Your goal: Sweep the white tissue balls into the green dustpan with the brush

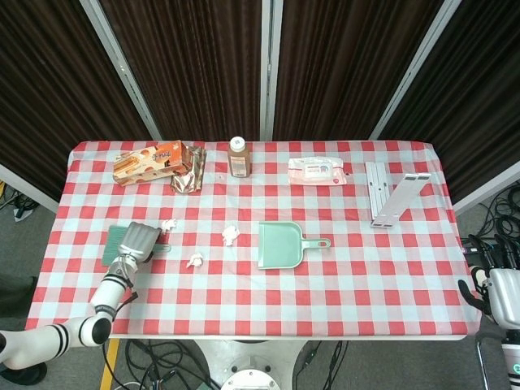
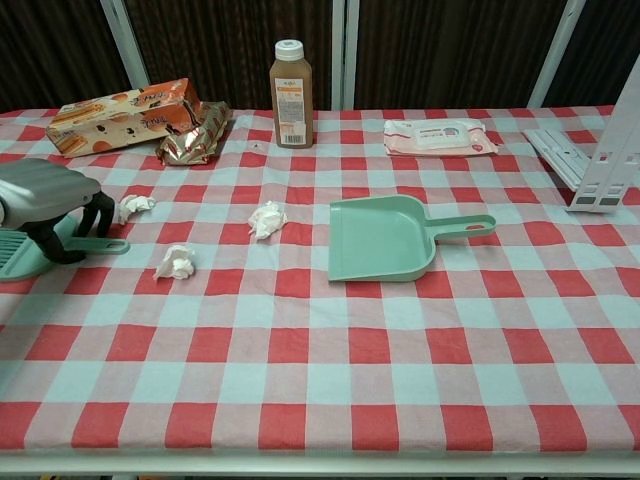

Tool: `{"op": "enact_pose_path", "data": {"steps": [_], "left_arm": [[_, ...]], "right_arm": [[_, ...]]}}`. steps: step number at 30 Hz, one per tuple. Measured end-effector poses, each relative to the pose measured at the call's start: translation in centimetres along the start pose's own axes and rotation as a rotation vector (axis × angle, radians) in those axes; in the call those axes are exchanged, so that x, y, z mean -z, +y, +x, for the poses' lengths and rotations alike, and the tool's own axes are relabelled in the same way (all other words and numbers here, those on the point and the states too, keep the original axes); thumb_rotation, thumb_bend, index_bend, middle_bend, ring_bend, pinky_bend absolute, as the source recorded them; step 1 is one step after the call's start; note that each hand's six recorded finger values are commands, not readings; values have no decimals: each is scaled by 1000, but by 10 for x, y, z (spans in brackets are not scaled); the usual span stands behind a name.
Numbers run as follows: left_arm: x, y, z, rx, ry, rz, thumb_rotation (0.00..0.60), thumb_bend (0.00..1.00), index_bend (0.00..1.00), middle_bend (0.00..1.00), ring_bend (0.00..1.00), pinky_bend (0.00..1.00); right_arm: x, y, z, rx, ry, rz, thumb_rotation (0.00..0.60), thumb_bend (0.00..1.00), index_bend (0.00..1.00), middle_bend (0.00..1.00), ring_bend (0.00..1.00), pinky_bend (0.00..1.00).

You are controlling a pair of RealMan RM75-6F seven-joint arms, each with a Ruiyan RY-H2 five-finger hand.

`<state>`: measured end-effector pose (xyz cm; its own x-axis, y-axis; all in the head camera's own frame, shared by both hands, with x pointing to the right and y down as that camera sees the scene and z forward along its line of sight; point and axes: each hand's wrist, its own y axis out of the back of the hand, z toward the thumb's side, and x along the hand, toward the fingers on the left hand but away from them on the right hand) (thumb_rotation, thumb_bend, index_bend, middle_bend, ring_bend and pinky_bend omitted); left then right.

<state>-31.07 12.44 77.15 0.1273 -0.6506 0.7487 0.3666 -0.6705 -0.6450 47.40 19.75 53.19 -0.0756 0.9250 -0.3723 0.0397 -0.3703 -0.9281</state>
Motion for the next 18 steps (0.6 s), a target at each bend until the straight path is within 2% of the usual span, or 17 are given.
{"op": "enact_pose_path", "data": {"steps": [11,18], "left_arm": [[1,0,-1,-27,-32,-27,600,397,509,559,743,879],[16,16,-10,-110,-52,-73,600,424,530,578,742,879]], "right_arm": [[-1,2,3,4,-3,7,600,228,97,208,0,0],[-9,-3,-2,-35,22,20,600,228,98,211,0,0]]}}
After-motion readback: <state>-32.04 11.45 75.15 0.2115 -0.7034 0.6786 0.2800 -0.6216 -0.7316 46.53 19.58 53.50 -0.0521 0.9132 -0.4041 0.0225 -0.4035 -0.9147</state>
